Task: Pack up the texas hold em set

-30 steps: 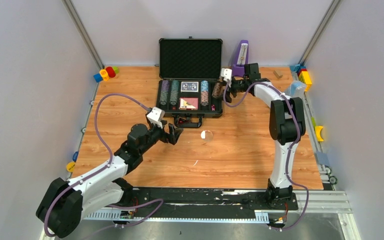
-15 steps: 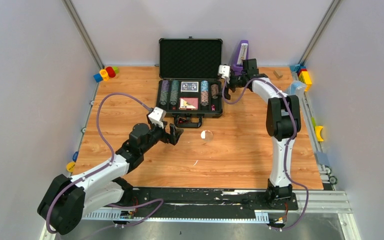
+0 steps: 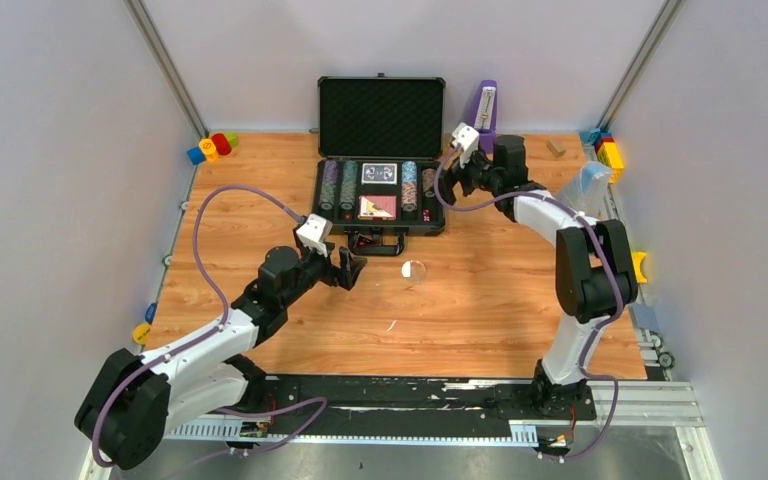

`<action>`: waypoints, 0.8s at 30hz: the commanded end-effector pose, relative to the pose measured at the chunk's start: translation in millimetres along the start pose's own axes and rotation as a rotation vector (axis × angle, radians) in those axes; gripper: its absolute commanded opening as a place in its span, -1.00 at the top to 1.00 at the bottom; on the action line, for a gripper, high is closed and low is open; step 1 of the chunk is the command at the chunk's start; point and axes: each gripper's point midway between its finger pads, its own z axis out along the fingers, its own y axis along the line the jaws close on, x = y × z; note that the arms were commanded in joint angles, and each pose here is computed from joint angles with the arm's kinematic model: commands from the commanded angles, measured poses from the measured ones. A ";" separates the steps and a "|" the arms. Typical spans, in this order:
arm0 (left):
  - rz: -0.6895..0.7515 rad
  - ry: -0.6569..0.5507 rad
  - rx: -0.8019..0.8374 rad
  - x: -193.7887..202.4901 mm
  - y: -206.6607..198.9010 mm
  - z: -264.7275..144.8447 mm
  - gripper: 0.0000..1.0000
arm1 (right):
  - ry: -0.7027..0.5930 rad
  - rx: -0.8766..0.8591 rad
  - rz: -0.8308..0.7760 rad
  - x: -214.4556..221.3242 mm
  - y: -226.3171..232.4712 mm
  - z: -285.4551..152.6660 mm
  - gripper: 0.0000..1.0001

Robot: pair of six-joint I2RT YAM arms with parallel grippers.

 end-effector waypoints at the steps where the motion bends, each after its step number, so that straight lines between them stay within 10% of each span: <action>1: 0.026 -0.080 -0.001 -28.3 -1.5 3.0 -0.98 | -0.091 0.302 0.334 -46.7 -10.0 3.9 -0.99; 4: 0.023 -0.080 -0.001 -28.3 -1.5 3.0 -0.98 | 0.025 0.309 0.395 -29.1 16.6 17.6 -0.75; 9: 0.024 -0.089 0.000 -30.6 -2.0 0.7 -0.98 | 0.104 0.294 0.535 -8.8 21.5 28.3 0.94; 24: 0.031 -0.102 -0.011 -35.1 -0.7 -3.1 -0.99 | 0.185 0.344 0.638 32.4 17.3 43.9 1.00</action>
